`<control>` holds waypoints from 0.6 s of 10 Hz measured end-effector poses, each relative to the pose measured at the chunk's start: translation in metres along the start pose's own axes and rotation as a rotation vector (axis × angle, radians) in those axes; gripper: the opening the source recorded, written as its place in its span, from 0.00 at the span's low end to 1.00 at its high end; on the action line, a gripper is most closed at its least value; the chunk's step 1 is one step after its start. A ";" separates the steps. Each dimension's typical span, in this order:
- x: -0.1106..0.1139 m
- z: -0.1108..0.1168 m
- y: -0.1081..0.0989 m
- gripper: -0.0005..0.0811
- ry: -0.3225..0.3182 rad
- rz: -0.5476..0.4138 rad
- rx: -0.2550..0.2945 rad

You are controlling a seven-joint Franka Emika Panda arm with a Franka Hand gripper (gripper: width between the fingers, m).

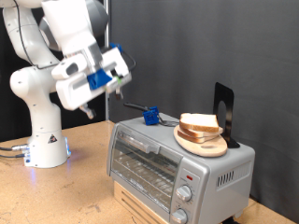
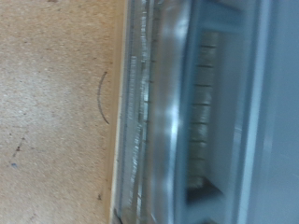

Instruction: Make a piece of toast with the oven

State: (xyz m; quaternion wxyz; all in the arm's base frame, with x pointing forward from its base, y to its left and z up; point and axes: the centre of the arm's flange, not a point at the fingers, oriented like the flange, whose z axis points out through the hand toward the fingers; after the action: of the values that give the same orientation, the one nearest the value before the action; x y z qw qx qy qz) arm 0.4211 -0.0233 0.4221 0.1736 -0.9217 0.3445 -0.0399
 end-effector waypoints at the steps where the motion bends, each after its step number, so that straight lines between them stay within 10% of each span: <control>1: -0.002 0.018 0.004 0.84 0.011 -0.002 -0.015; 6: -0.017 0.072 0.002 0.84 0.024 0.024 -0.016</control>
State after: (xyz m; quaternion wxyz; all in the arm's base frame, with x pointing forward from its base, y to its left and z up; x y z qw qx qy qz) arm 0.4213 0.0075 0.3546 0.1627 -0.9184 0.3578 -0.0459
